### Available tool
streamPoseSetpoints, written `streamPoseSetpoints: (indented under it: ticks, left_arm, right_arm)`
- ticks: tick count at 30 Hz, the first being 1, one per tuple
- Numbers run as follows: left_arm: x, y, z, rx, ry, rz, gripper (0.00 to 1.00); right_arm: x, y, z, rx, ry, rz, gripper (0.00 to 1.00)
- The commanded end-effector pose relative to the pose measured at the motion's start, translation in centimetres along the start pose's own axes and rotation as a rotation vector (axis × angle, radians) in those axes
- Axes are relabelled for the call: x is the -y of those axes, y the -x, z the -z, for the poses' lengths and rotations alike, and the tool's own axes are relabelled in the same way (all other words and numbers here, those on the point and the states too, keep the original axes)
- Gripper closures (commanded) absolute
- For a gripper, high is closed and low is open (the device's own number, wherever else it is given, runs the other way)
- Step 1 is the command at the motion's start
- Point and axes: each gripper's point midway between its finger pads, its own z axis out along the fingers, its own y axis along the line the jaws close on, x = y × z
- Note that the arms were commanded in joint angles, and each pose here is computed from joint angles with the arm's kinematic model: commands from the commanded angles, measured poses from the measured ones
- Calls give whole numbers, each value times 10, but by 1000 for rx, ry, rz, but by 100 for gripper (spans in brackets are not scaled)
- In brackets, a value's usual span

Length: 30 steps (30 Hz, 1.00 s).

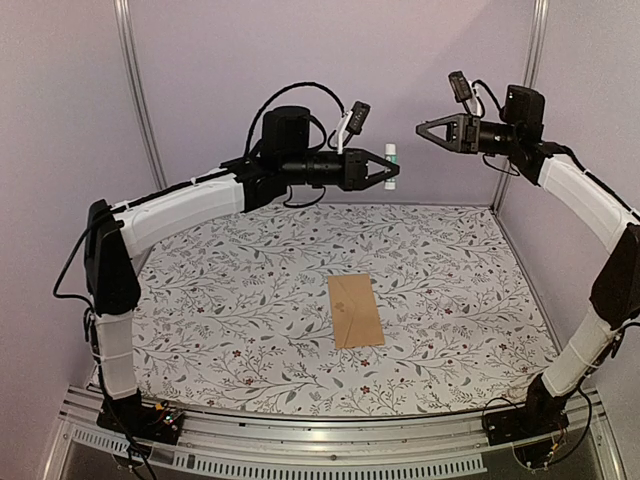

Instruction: Place the letter into the envelope and seal it

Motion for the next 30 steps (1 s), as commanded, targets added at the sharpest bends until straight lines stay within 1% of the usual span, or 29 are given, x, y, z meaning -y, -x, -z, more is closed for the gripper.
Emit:
streamPoseSetpoints:
  ticks: [1, 4, 8, 14, 19, 28, 30]
  left_arm:
    - [26, 52, 26, 146, -19, -99, 100]
    - [36, 63, 29, 182, -48, -121, 100]
    - [43, 66, 28, 196, -89, -129, 100]
    - [45, 63, 23, 182, -118, -125, 100]
    - [45, 62, 22, 176, -123, -119, 100]
    - [44, 59, 21, 167, -129, -103, 100]
    - [43, 59, 20, 165, -129, -101, 100]
  right_arm:
    - [1, -25, 14, -75, -33, -54, 56]
    - [-5, -48, 10, -127, 19, -69, 59]
    - [-28, -62, -2, -158, 134, -22, 56]
    - [-60, -69, -26, -180, 285, 24, 51]
    - [-70, -67, -36, -187, 323, 9, 50]
    - [-63, -63, -42, -177, 294, -8, 59]
    - [-61, -63, -43, -175, 292, -12, 63]
